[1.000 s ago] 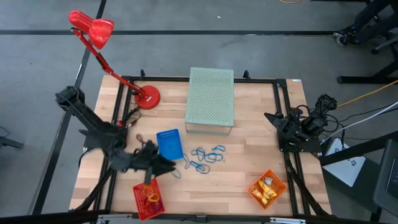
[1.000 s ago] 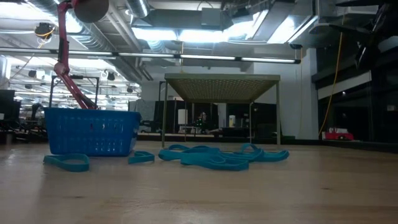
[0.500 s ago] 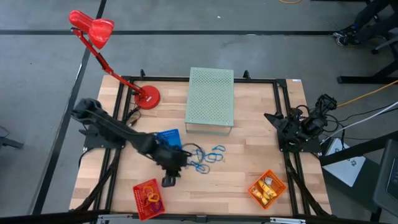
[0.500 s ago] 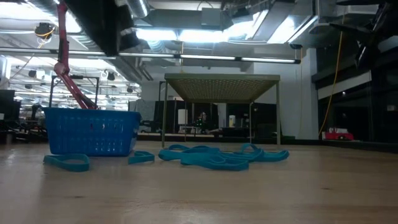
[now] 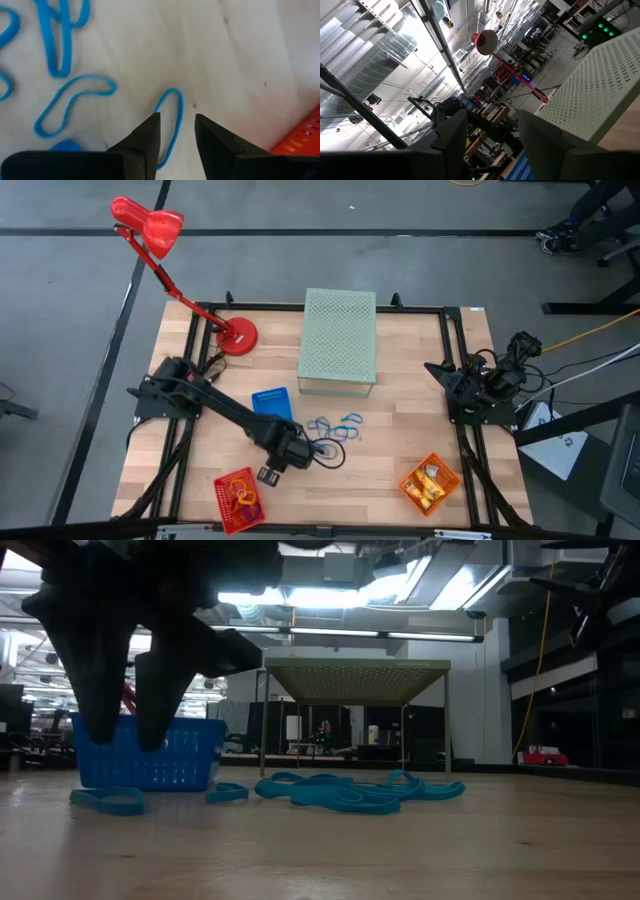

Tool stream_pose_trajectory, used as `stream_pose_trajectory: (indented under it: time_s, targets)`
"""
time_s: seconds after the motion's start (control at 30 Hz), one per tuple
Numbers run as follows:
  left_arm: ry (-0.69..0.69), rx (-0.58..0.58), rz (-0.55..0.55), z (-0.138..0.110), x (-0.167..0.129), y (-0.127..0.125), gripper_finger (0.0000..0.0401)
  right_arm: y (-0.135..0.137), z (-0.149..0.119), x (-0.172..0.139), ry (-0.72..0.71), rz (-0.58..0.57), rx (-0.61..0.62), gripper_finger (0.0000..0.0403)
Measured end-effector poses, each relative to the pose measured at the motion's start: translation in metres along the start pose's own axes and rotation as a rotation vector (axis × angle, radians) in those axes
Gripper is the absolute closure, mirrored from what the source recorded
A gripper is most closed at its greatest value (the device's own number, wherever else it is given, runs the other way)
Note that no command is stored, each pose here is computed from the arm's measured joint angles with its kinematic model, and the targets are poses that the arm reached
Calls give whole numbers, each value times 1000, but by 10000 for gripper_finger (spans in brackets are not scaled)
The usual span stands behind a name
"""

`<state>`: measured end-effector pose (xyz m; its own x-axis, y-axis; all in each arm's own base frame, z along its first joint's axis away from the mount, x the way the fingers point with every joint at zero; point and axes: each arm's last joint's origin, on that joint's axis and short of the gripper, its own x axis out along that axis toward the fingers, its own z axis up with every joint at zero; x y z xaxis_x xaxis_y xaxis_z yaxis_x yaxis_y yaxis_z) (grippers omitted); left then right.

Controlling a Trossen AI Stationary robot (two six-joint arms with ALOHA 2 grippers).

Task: Pick & Place Office Desk Supplies
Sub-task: Put the blue rubber band into the blue basket

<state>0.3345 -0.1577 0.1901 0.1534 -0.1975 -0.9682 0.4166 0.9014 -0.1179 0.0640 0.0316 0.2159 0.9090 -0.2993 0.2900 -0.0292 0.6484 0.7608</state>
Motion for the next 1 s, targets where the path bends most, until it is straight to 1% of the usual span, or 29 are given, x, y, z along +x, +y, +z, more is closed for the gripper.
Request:
stream_pose_trajectory:
  time_s: [0.13,0.3,0.53,0.7,0.87,1.0]
  targets:
    - [36,31,-3,0,13,-3,287,0,0,0,2,5,0,224]
    - [40,30,-13,1,18,-3,290,0,-1,0,14,20,-11,224]
    - [44,14,-25,2,25,-3,292,-1,-5,0,35,12,-9,224]
    - [72,-11,-22,1,35,-4,297,-2,-7,0,48,5,5,224]
    - [98,-36,-30,1,45,-8,321,-3,-8,0,56,1,14,225]
    - [98,-49,1,1,46,-10,356,-3,-8,0,57,1,13,225]
